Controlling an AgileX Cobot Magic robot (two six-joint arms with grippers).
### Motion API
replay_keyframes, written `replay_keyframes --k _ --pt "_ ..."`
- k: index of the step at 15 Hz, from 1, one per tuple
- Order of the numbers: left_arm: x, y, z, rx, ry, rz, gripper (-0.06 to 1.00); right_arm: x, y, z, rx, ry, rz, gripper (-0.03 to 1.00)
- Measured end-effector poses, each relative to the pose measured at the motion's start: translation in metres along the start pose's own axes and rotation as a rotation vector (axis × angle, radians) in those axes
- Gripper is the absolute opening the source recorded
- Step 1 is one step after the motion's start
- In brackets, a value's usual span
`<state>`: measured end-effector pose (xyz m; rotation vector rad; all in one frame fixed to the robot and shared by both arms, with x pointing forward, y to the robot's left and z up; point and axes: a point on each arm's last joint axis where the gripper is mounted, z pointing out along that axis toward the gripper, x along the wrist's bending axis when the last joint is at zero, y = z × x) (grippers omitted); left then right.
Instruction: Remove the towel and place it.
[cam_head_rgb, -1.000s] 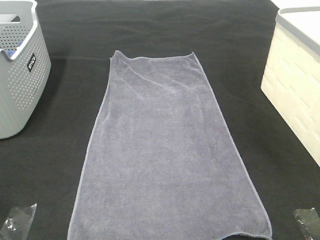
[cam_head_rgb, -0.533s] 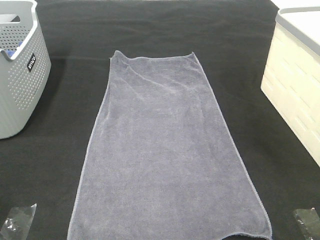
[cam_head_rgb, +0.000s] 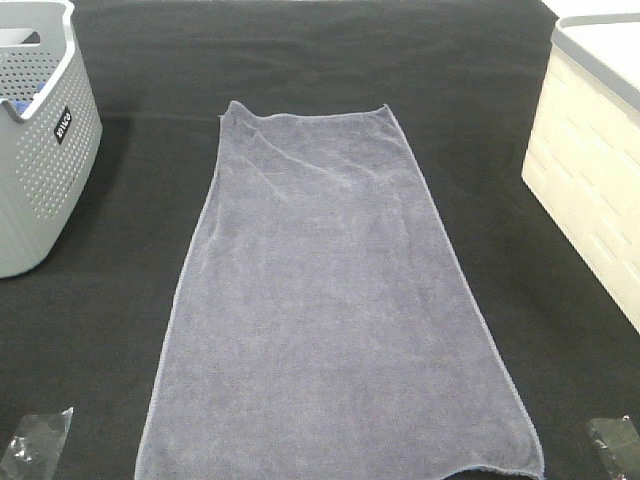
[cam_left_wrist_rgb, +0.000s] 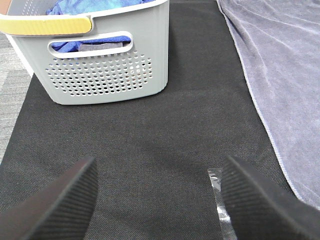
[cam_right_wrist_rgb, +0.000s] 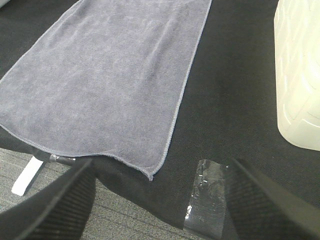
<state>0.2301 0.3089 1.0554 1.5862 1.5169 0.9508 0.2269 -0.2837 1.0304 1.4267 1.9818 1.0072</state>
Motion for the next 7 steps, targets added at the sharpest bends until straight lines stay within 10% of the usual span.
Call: replay_keyframes --k 7 --pt "-0.0002 0.0 0.0 0.0 -0.002 0.0 0.66 0.0011 0.0002 0.0 -0.002 0.012 0.005 0.72"
